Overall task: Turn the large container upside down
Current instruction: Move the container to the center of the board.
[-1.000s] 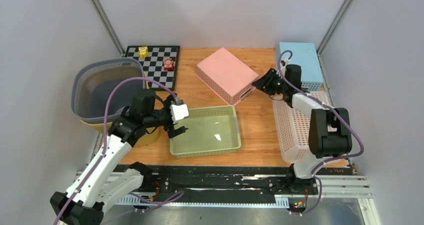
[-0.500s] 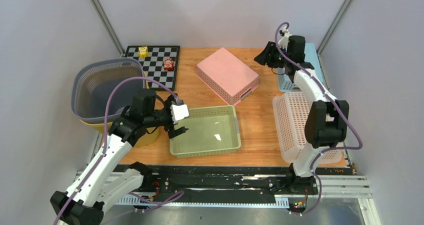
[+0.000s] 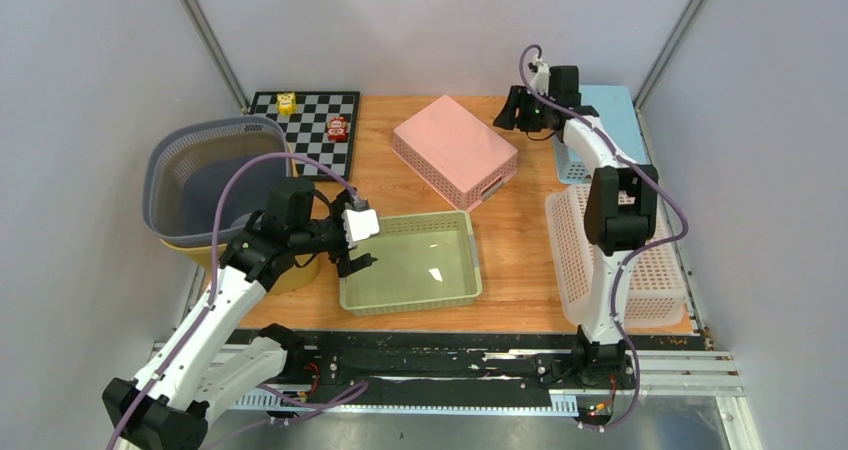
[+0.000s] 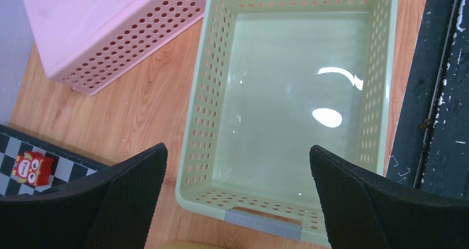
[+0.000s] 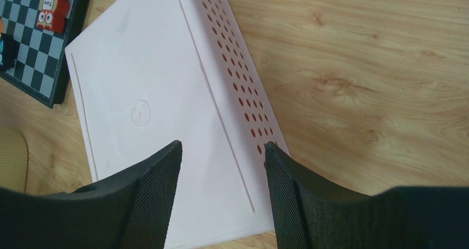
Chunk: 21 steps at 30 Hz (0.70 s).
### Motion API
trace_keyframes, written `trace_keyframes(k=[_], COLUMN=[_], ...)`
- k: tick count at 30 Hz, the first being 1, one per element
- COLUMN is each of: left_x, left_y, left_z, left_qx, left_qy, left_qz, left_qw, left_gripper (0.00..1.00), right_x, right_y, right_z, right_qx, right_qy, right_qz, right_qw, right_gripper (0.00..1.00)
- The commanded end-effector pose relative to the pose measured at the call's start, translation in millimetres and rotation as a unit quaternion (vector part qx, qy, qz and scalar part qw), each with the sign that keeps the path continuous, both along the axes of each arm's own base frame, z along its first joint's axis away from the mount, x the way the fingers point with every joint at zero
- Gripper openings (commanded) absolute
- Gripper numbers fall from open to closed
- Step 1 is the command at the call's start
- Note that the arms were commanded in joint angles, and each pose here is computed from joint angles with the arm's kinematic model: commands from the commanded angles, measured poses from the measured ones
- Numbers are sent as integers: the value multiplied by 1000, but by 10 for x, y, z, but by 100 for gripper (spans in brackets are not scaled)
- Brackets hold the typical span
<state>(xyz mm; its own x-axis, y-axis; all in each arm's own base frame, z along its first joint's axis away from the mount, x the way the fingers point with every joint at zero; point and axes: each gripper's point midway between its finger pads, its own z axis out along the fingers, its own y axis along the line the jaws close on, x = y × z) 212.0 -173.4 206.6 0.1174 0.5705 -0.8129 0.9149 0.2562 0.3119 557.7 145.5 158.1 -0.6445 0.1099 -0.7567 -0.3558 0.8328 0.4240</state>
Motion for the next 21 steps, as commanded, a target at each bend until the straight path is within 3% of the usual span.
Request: trace_keyframes(k=[1,10,21], left_x=[-6,-2,-14], left_y=[16,9,-1], left_z=[-97,-91,-84], left_qx=[6,5,3], left_qy=[8,8,7], left_qz=[-3,-4,-8], left_qw=[1000,1000,1000], left_gripper=[100,100,100], right_x=[27,-121,-676], right_y=[116,103,-69], right_z=[-124,-640,-953], right_qx=[-1,-14,-15], right_qy=[12,64,153], right_qz=[20,25,-44], right_qw=[1000,998,987], right_gripper=[60,57,19])
